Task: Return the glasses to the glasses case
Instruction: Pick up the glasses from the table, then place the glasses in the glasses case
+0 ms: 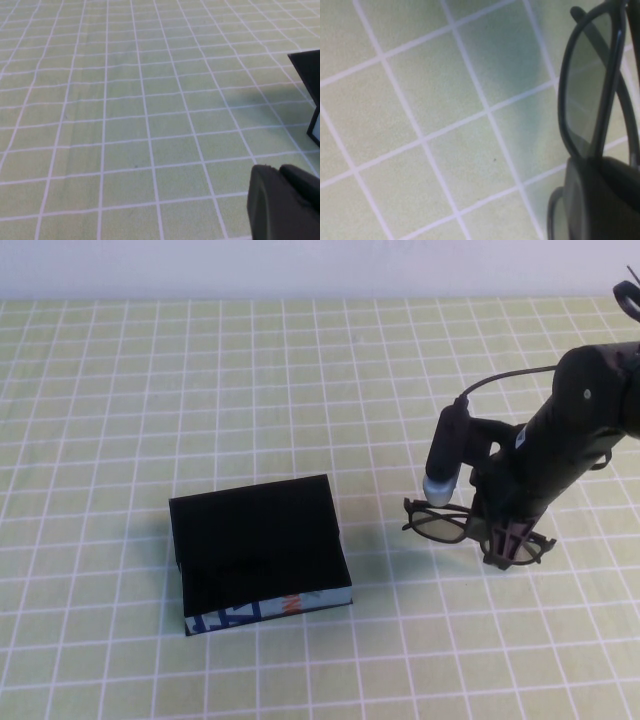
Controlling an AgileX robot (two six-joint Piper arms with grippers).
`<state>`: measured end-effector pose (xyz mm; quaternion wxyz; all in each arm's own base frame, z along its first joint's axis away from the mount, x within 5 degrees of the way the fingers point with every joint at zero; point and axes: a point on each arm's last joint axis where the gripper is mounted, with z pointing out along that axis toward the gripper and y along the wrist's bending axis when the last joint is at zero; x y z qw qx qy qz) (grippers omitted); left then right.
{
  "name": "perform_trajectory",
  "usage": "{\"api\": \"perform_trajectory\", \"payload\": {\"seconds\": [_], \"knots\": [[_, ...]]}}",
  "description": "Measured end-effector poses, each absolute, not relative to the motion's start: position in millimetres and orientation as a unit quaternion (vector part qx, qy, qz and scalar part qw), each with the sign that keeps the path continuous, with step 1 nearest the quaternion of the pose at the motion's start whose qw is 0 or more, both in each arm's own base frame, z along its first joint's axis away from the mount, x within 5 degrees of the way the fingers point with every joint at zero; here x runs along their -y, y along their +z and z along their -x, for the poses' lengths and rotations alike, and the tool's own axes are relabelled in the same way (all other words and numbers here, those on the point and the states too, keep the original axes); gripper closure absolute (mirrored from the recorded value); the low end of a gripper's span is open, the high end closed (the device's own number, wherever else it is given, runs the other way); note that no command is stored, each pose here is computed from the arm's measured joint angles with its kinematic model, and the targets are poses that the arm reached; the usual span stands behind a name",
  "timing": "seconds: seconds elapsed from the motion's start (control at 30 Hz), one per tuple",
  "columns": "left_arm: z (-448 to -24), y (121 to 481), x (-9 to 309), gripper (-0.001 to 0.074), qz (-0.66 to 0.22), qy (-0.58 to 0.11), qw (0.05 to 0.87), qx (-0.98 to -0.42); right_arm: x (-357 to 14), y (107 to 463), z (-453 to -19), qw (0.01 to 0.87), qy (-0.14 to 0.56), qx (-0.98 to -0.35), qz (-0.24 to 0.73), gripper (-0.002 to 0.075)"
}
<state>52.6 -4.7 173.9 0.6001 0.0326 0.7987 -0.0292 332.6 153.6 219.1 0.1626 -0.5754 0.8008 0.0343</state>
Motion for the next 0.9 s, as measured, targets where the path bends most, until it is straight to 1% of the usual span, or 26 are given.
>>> {"api": "perform_trajectory", "payload": {"seconds": [0.13, 0.47, 0.67, 0.77, 0.9], "knots": [[-52.6, 173.9, 4.7, 0.0738, -0.033, -0.029, 0.600, -0.799, -155.1, 225.5, -334.3, 0.164, 0.038, -0.800, 0.576, 0.0725], [-52.6, 173.9, 4.7, 0.0738, -0.033, -0.029, 0.600, -0.799, -159.3, 228.2, -331.5, 0.166, 0.063, -0.788, 0.590, 0.0726], [-52.8, 174.0, 3.0, 0.0738, -0.050, -0.004, 0.601, -0.798, -159.9, 241.3, -328.4, 0.182, 0.068, -0.784, 0.589, 0.0726], [-52.8, 174.0, 2.8, 0.0738, -0.052, -0.001, 0.601, -0.797, -166.4, 253.0, -327.7, 0.199, 0.071, -0.774, 0.597, 0.0726], [-52.8, 174.0, 2.7, 0.0738, -0.053, 0.000, 0.601, -0.797, -189.2, 263.4, -320.4, 0.213, 0.077, -0.749, 0.623, 0.0726]]}}
